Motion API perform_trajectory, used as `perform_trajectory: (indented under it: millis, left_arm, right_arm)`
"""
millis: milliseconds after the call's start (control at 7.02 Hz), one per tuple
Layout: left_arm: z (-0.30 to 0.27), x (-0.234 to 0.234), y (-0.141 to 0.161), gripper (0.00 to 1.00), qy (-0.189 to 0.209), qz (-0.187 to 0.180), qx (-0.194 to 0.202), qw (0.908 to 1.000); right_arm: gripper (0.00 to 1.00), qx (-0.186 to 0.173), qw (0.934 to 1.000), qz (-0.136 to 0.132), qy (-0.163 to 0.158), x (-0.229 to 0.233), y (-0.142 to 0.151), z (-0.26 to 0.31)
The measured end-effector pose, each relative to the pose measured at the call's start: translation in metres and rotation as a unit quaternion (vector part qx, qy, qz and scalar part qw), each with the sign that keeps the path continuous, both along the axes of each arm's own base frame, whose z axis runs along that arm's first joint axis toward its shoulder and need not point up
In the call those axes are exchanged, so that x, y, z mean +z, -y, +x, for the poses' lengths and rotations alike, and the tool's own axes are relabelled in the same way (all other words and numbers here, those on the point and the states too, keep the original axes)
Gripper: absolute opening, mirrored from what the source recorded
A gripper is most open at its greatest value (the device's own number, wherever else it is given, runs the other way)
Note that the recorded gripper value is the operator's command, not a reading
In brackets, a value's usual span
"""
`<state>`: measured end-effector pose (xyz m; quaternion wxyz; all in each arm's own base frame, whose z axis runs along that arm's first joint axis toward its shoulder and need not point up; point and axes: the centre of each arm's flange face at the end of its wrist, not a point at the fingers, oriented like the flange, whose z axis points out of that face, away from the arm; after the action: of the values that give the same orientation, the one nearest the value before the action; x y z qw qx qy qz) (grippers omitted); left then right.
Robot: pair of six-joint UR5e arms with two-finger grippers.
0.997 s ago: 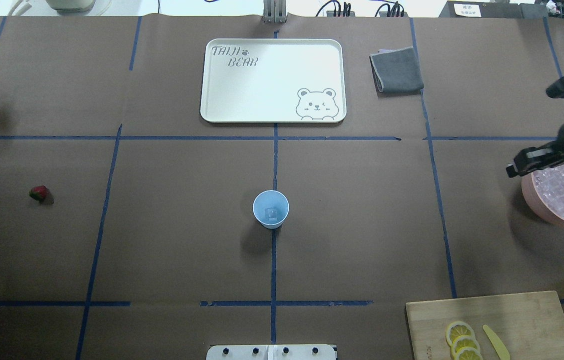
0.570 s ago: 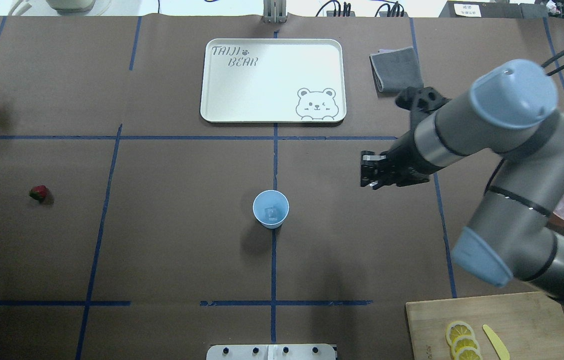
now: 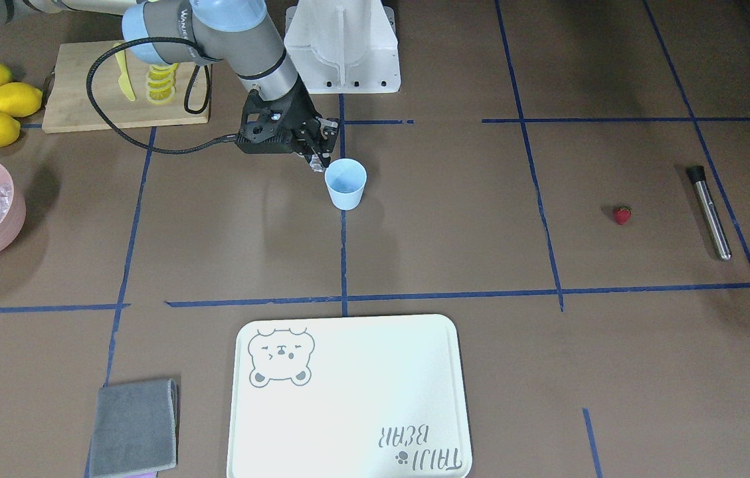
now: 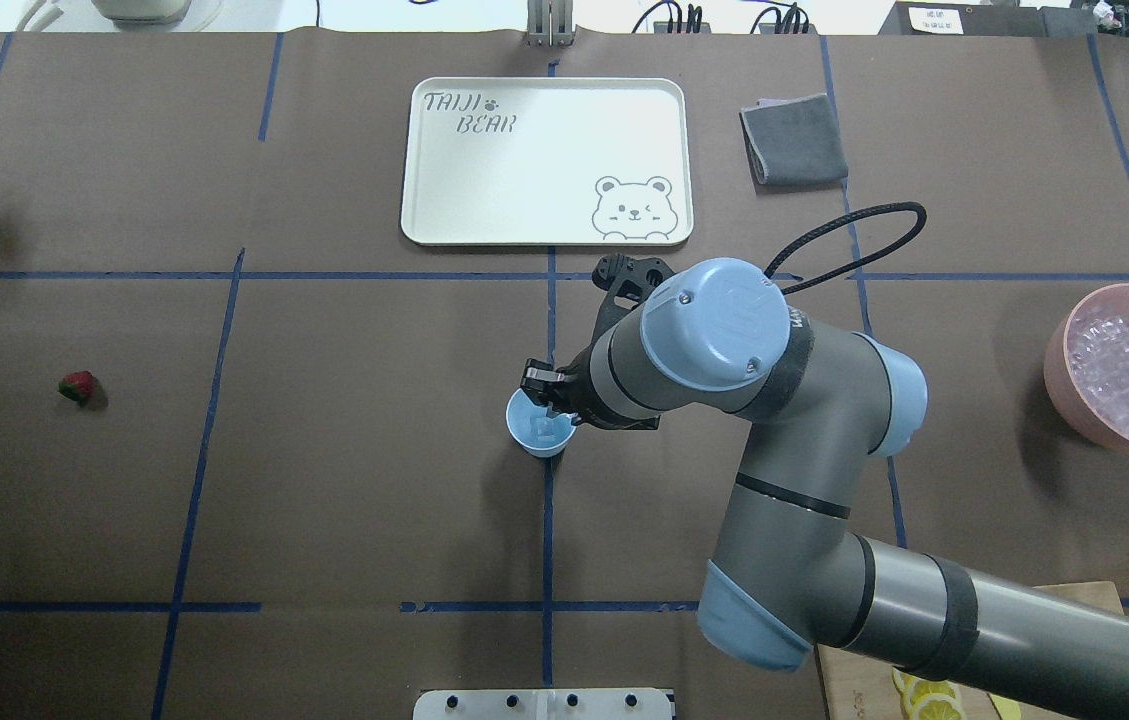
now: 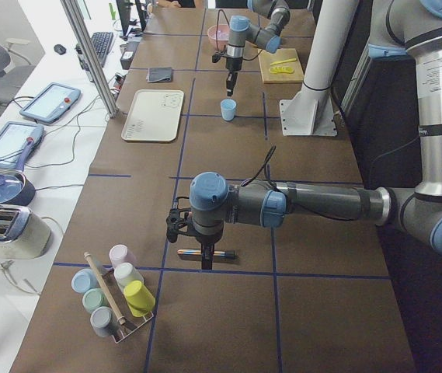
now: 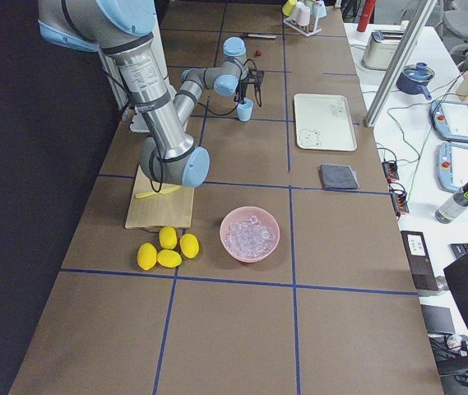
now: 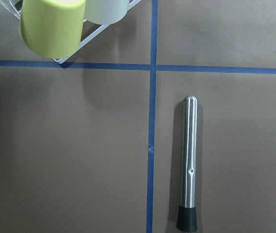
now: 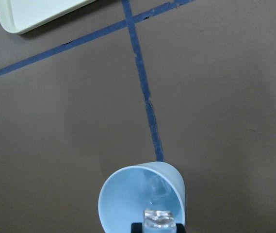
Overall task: Mash ice and strawberries in cup
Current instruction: 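Carry the cube with the right gripper to the blue cup and drop it in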
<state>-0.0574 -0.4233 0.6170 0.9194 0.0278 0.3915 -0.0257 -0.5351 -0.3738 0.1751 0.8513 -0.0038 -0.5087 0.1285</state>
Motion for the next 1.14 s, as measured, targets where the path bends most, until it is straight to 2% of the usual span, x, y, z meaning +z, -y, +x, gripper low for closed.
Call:
perform_trajectory:
  millis: [142,285,427,570,1140]
  left_arm:
    - [0.000,0.000,0.000,1.00,0.000,0.000,0.000,1.0000]
    - [0.000,0.002,-0.002,1.00,0.000,-0.001,0.000,1.0000]
    - [0.000,0.004,-0.004,1.00,0.000,-0.001,0.000,1.0000]
    - [0.000,0.005,-0.007,1.00,0.000,0.003,0.000,1.0000]
    - [0.000,0.007,-0.012,1.00,0.000,0.010,0.000,1.0000]
  right_arm:
    - [0.22,0.001,1.0000,0.001,-0.001,-0.004,0.001,-0.009]
    - [0.42,0.002,1.0000,0.000,-0.003,-0.006,0.002,-0.016]
    - [0.67,0.003,1.0000,-0.001,-0.006,-0.006,0.004,-0.020]
    - [0.73,0.003,1.0000,-0.001,-0.007,-0.006,0.005,-0.022]
    - [0.75,0.003,1.0000,-0.002,-0.007,-0.006,0.004,-0.022]
